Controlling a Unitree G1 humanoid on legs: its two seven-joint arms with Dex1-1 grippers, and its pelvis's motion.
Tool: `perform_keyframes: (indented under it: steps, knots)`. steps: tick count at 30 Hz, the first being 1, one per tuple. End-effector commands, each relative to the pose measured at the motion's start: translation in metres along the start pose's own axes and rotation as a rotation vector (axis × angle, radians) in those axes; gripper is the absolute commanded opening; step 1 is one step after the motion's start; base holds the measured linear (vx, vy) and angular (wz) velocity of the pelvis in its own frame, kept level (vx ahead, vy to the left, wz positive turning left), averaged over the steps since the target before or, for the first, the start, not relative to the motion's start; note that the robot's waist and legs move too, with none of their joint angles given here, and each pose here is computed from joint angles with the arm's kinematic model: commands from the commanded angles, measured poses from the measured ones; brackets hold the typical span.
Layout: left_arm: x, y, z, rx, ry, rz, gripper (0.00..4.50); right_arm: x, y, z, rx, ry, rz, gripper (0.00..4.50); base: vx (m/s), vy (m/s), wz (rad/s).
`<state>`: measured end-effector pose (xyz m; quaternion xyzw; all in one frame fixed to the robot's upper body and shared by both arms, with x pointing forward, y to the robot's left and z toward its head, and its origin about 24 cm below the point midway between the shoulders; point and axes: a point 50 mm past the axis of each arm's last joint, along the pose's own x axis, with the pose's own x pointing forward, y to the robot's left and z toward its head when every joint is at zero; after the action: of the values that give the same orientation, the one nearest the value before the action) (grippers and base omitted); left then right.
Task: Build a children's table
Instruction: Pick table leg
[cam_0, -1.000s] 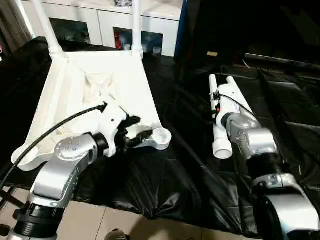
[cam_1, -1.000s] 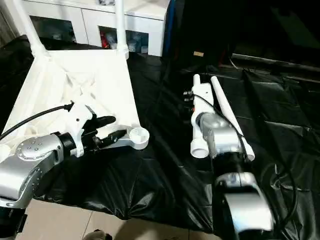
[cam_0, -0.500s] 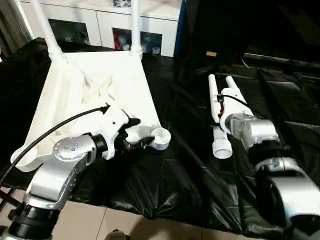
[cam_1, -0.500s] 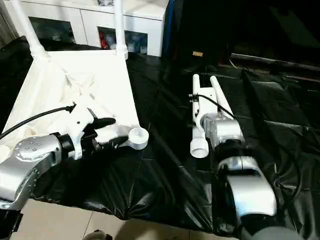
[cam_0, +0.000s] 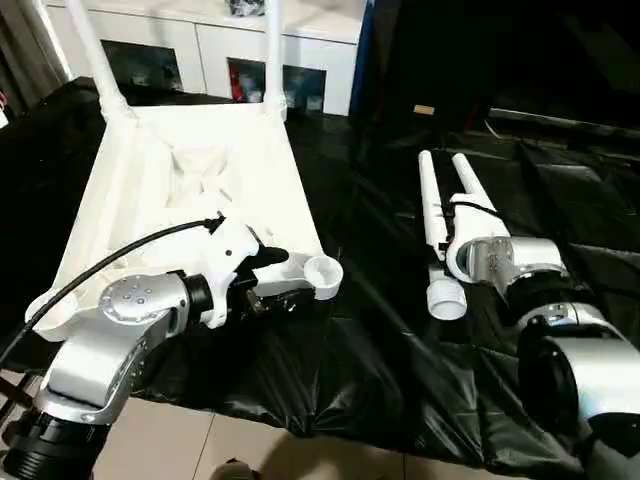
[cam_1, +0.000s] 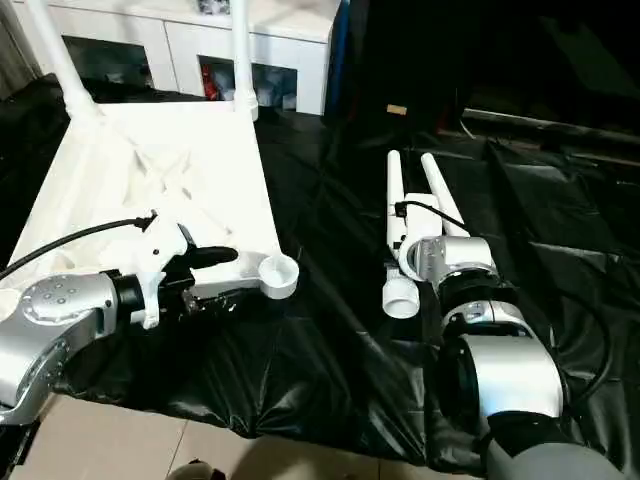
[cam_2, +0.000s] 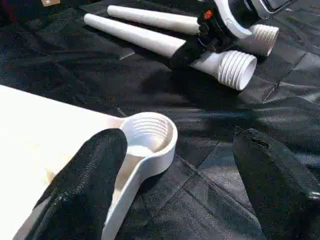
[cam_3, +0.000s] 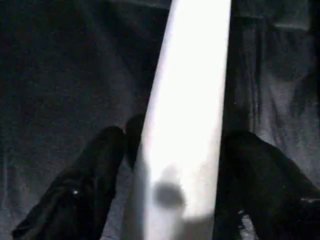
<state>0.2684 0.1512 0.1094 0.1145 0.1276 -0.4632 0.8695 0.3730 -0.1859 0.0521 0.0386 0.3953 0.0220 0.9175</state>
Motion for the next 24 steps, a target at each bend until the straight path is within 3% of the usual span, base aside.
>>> perform_keyframes:
  steps: [1,13,19,23,24]
  knots:
    - [0.002,-0.002,0.006,0.020,-0.002,-0.021,3.87,0.001,-0.005,-0.005,0.027,0.032,-0.003,3.14,0.000,0.000,0.00]
    - [0.008,0.003,0.006,0.011,-0.023,-0.023,3.87,0.001,-0.014,-0.007,0.086,0.012,-0.005,2.10,0.000,0.000,0.00]
    - [0.013,0.007,0.008,-0.032,-0.070,-0.020,3.87,-0.001,-0.018,-0.004,0.120,-0.017,0.010,1.86,0.000,0.000,0.00]
    - [0.018,0.012,0.011,-0.041,-0.092,0.013,3.87,-0.003,-0.021,0.002,0.168,-0.074,0.037,1.83,0.000,0.000,0.00]
    - [0.021,0.019,0.019,-0.080,-0.148,0.075,3.87,-0.006,-0.017,0.010,0.225,-0.142,0.119,1.82,0.000,0.000,0.00]
